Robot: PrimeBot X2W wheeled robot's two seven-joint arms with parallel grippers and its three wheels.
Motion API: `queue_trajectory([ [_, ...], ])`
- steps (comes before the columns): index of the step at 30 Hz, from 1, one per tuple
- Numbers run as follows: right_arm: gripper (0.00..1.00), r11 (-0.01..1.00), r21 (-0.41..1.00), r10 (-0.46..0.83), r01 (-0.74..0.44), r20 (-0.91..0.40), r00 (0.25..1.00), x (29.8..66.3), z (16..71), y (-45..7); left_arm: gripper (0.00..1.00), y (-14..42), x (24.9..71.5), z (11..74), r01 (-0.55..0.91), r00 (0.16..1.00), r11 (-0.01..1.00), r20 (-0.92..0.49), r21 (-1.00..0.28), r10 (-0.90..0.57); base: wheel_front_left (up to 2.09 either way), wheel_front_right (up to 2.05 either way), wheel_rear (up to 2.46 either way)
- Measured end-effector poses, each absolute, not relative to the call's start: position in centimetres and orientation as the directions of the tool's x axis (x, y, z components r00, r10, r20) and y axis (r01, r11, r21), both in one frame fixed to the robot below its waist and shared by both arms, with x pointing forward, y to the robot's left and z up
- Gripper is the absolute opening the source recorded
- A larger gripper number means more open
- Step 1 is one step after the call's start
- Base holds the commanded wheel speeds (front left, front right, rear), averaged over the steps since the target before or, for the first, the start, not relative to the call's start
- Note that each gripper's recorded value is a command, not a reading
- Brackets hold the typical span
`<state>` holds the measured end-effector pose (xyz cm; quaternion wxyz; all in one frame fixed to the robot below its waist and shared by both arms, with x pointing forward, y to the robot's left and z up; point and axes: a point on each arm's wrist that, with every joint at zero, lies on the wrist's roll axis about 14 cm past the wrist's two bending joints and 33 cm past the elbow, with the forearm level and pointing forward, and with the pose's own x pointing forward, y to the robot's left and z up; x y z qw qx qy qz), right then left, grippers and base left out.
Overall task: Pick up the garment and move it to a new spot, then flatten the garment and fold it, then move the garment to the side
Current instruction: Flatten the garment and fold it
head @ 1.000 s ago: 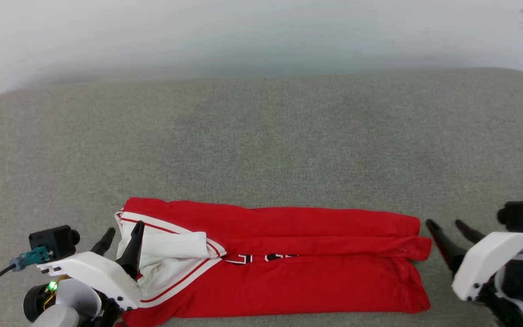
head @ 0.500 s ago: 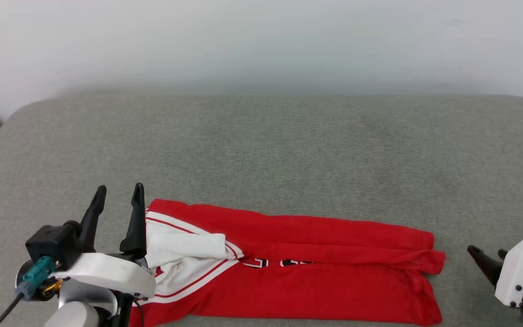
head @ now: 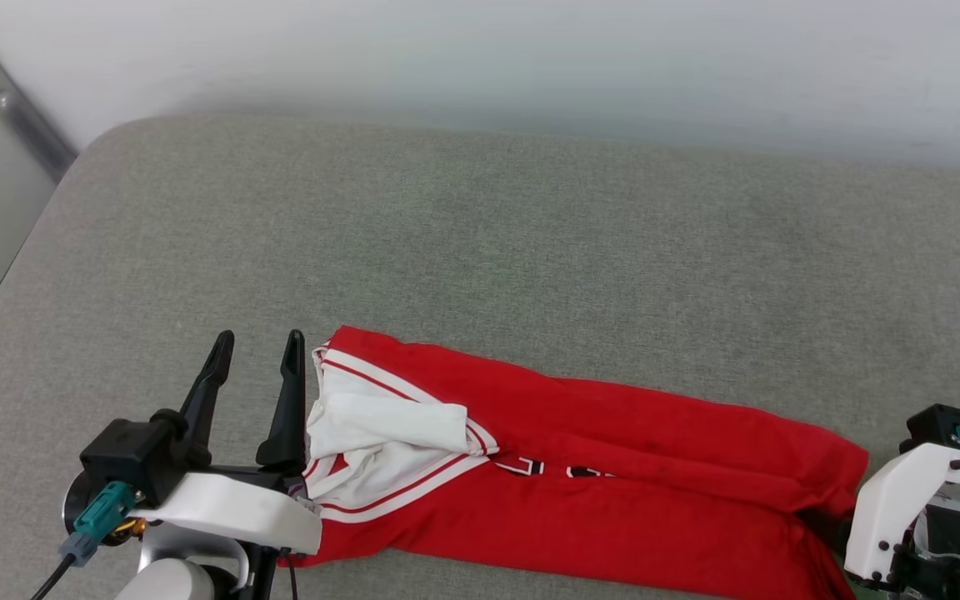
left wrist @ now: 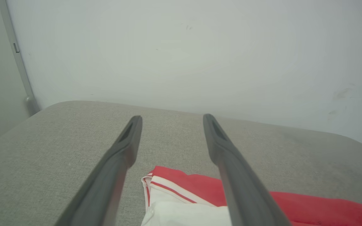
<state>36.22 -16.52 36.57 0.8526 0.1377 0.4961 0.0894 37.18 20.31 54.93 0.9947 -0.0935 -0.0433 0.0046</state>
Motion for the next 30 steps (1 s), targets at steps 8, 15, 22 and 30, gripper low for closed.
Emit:
queue_trajectory([
  [8, 0.0, 0.936, 0.349, 0.331, -0.047, -0.824, 0.459, 35.9, 36.5, -15.0, 1.0, 20.4, 36.9, 55.0, 0.001, 0.996, 0.986, 0.087, -0.169, 0.014, 0.0, 0.0, 0.0],
  [15, 0.0, 0.951, 0.306, 0.28, -0.048, -0.784, 0.554, 36.5, 39.1, -17.4, 1.0, 19.6, 36.5, 55.2, 0.025, 0.996, 0.987, 0.085, -0.158, -0.011, 0.0, 0.0, 0.0],
  [22, 0.0, 0.968, 0.235, 0.129, 0.085, -0.762, 0.635, 36.4, 41.5, -24.2, 1.0, 18.4, 36.6, 55.9, 0.062, 0.994, 0.988, 0.1, -0.142, -0.048, 0.0, 0.0, 0.0],
  [30, 0.0, 0.917, 0.294, 0.053, 0.269, -0.76, 0.648, 34.8, 43.0, -28.7, 1.0, 17.8, 36.6, 55.9, 0.078, 0.993, 0.987, 0.098, -0.14, -0.065, 0.0, 0.0, 0.0],
])
